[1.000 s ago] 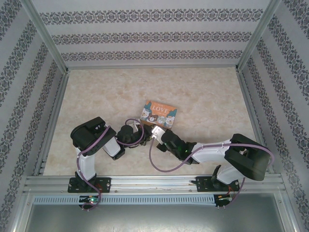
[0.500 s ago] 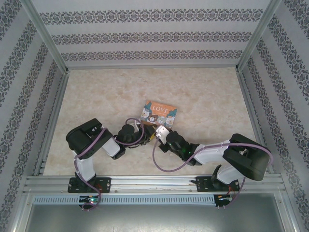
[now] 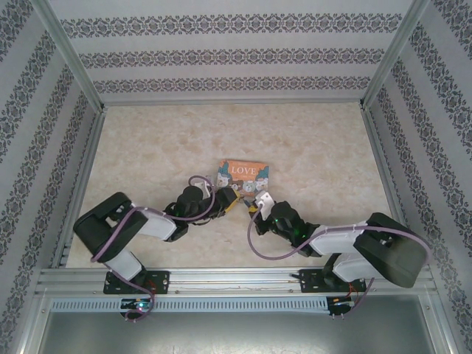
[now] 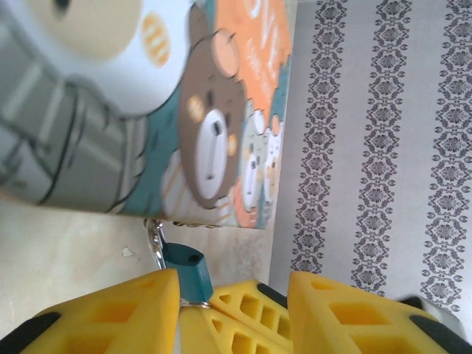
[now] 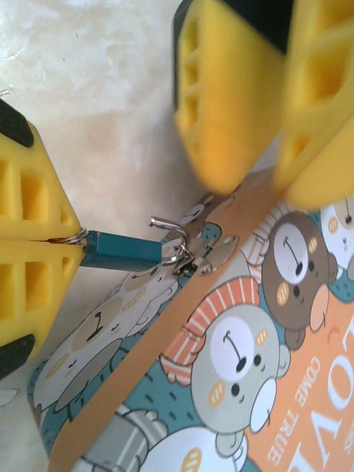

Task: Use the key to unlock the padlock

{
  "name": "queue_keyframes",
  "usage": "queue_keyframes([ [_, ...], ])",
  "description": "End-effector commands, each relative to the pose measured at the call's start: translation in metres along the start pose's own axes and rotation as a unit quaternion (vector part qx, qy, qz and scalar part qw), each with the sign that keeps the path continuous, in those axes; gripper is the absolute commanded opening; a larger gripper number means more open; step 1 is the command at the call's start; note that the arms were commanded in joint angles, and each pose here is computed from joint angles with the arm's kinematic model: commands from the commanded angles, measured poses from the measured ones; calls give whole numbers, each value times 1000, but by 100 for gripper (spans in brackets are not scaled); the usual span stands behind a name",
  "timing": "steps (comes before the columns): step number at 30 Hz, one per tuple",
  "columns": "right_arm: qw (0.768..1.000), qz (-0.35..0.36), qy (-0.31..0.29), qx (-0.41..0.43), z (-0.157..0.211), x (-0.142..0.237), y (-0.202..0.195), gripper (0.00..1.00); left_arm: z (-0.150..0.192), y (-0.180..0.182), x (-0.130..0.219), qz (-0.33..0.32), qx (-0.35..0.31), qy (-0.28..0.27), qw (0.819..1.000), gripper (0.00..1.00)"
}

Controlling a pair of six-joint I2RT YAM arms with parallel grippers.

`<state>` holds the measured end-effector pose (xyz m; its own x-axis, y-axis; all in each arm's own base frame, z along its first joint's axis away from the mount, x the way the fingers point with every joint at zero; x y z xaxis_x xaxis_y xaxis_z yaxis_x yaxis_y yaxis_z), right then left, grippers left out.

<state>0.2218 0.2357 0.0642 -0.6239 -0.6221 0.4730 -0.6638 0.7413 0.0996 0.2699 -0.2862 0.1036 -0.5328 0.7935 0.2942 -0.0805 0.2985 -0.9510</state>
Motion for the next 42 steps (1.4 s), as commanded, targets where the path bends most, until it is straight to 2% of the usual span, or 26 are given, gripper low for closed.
queue_keyframes([
  [1, 997, -26, -2, -73, 3, 9, -2, 0, -1, 1, 13, -51, -71, -10, 996, 44],
  [8, 983, -50, -4, -174, 4, 24, -15, 0, -28, -34, 68, -128, -209, -80, 966, 51],
  [13, 970, -59, 2, -236, 3, 30, -21, 0, -39, -46, 99, -146, -248, -125, 950, 54],
  [23, 929, -63, 32, -364, 14, 30, -32, 0, -48, -54, 120, -157, -273, -157, 936, 58],
  [31, 912, -47, 41, -405, 26, 31, -38, 0, -50, -54, 121, -164, -279, -160, 933, 60],
  [42, 894, -50, 85, -437, 45, 27, -36, 0, -51, -55, 123, -168, -279, -165, 931, 62],
])
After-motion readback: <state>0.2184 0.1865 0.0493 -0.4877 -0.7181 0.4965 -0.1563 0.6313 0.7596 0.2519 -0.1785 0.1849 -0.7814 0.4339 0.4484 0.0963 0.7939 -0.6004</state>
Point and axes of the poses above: each hand's point on the last joint's axis, 136 mm out from that joint toward the fingers, its own x axis back along the fingers, its own y axis along the line the jaws close on, z = x × y, the point moved 1 cm from there along x, back along the fingers
